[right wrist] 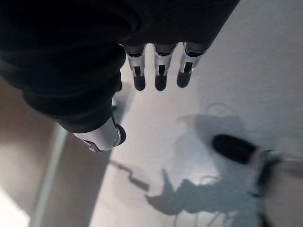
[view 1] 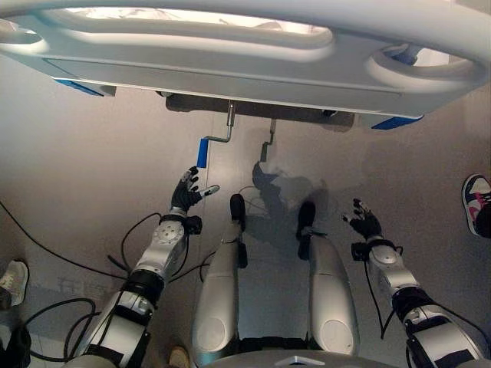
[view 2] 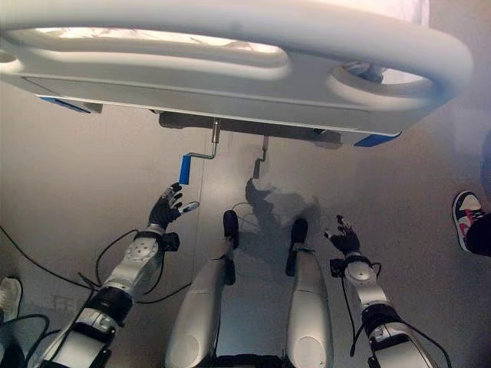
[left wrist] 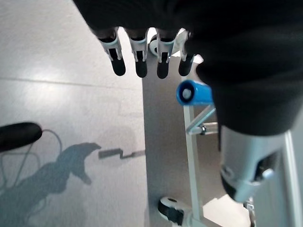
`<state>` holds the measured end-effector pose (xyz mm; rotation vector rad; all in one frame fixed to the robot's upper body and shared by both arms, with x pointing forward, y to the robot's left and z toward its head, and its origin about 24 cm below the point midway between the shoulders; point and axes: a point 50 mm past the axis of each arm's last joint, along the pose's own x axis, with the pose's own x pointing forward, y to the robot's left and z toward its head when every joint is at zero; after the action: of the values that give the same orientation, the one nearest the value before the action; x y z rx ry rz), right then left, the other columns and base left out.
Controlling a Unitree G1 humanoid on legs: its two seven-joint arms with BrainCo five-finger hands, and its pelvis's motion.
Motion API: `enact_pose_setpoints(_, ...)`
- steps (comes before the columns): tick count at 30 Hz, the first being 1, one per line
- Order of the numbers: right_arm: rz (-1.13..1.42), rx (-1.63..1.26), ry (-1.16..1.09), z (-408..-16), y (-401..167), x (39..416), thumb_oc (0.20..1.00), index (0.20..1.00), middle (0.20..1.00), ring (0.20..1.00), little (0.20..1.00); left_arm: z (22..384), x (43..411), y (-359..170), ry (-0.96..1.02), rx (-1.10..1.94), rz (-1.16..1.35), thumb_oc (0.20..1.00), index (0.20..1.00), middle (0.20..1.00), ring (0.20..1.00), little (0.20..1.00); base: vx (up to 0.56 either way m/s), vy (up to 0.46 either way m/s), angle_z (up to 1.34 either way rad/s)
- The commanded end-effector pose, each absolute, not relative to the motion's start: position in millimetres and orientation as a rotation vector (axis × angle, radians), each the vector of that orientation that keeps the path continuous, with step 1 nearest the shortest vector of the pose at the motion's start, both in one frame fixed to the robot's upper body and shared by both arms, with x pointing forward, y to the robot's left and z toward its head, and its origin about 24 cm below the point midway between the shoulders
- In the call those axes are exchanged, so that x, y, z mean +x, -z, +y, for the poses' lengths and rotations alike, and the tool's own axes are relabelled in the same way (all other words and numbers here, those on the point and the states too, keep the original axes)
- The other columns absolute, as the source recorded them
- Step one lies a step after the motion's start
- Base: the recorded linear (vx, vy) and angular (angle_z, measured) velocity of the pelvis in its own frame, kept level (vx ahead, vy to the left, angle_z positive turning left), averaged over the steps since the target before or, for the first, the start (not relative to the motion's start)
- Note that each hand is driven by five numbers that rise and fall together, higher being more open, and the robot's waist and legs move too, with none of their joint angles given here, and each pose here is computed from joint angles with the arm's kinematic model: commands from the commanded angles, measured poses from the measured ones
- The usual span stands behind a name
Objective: Raise the hospital bed
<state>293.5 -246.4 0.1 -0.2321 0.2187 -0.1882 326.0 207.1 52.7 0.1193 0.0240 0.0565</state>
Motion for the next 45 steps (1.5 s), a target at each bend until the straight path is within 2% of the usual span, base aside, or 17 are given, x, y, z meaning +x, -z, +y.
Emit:
enact_pose_setpoints(1, 0.142, -0.225, 0.227, -256.1, -10.9, 288.1, 1.0, 1.0, 1.0, 1.0, 1.0, 211.1, 328.9, -74.1, -0.083, 0.1, -0.07, 1.0, 1.0, 1.0, 1.0, 1.0, 0.0, 0.0, 0.0)
enact_pose_setpoints(28, 0.121, -0.246, 0.238, -261.7, -12.6, 279.9, 1.0, 1.0, 1.0, 1.0, 1.0, 231.9, 328.5, -113.5, -0.161, 0.126, -0.196, 1.0, 1.0, 1.0, 1.0, 1.0, 0.0, 0.001, 0.0)
enact_pose_setpoints(35, 0.137, -0.254, 0.253, -269.2, -9.8, 272.0, 1.0, 1.0, 1.0, 1.0, 1.0, 235.7, 319.0, -119.0, -0.118, 0.112, -0.212, 1.0, 1.0, 1.0, 1.0, 1.0, 0.01, -0.002, -0.01)
enact_pose_setpoints(45, 0.196, -0.269, 0.262, -279.8, -0.8, 259.2, 1.0, 1.0, 1.0, 1.0, 1.0, 235.5, 303.7, -118.0, 0.099, 0.018, -0.115, 1.0, 1.0, 1.0, 1.0, 1.0, 0.01, 0.002, -0.02)
